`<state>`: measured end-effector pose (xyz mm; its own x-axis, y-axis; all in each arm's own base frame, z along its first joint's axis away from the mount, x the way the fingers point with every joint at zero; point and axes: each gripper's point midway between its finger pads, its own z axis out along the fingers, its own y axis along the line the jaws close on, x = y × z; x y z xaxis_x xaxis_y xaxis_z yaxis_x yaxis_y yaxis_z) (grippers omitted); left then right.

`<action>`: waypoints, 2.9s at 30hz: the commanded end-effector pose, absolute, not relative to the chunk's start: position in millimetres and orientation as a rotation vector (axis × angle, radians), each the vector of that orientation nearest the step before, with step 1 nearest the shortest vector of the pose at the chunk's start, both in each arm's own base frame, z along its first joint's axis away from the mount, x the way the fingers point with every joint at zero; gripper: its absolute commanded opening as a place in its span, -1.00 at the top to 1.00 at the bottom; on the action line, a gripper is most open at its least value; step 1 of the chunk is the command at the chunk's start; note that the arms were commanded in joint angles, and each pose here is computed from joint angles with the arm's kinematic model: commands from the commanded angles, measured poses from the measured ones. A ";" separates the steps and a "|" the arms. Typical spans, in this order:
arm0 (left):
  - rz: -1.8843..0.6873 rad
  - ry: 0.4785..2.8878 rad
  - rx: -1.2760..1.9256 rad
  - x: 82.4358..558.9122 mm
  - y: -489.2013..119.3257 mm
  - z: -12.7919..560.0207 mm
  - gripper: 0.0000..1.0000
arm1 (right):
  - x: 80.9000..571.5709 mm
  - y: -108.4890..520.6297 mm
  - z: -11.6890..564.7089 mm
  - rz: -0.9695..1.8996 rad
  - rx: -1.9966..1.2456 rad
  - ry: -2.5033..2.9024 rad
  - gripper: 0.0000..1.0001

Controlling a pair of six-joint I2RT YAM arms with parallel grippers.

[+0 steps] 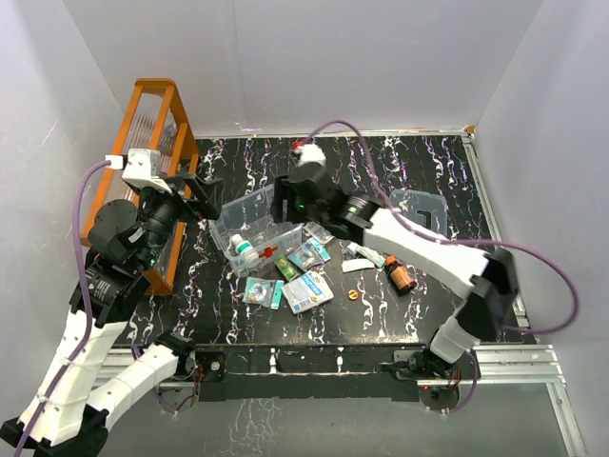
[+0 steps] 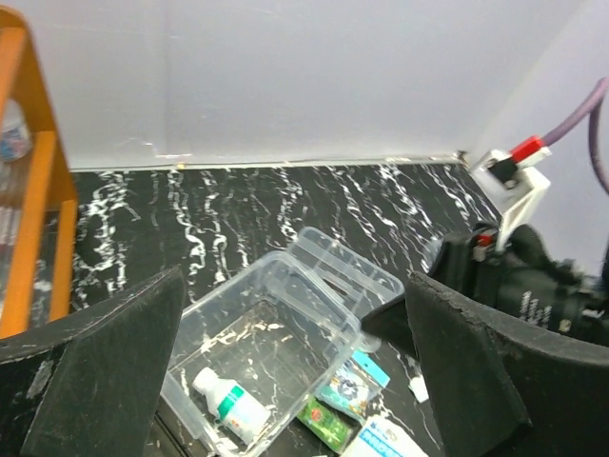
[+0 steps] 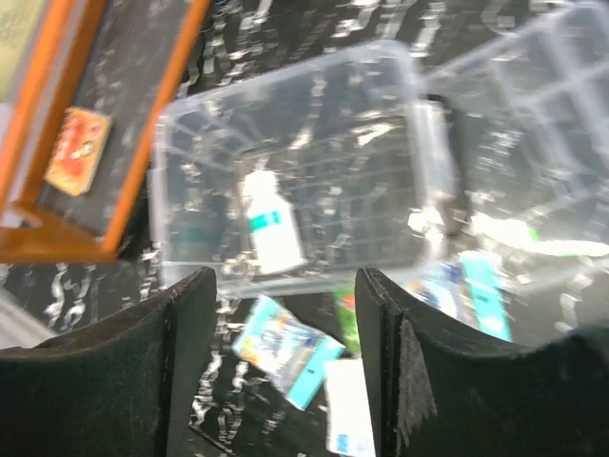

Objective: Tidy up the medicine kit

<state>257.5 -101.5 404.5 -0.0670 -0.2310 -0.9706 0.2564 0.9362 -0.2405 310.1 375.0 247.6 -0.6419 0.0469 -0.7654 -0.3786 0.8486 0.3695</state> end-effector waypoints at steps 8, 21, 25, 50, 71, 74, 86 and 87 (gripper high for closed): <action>-0.599 1.724 0.219 258.6 -155.1 367.9 -0.97 | 275.7 138.6 183.4 0.054 0.297 2.248 -0.40; -0.584 1.811 0.154 291.9 -166.6 333.3 -0.96 | 236.0 63.5 108.1 -0.129 0.570 2.454 -0.48; -0.562 1.812 0.139 303.0 -167.9 328.9 -0.96 | 237.7 58.0 91.2 -0.146 0.576 2.506 -0.43; -0.521 1.828 0.149 311.3 -166.9 318.4 -0.97 | 224.6 80.0 40.6 0.039 0.598 2.700 -0.16; -0.511 1.824 0.138 309.9 -163.7 319.3 -0.97 | 253.2 69.8 90.6 0.090 0.666 2.421 0.31; -0.506 1.820 0.128 310.1 -162.1 321.2 -0.97 | 259.9 79.6 115.0 0.196 0.625 2.361 0.32; -0.348 1.854 -0.141 297.0 -113.0 307.1 -0.97 | 285.8 119.6 218.4 0.523 0.317 2.095 0.32; -0.327 1.865 -0.173 292.8 -106.2 304.0 -0.97 | 287.2 124.0 224.6 0.546 0.290 2.082 0.32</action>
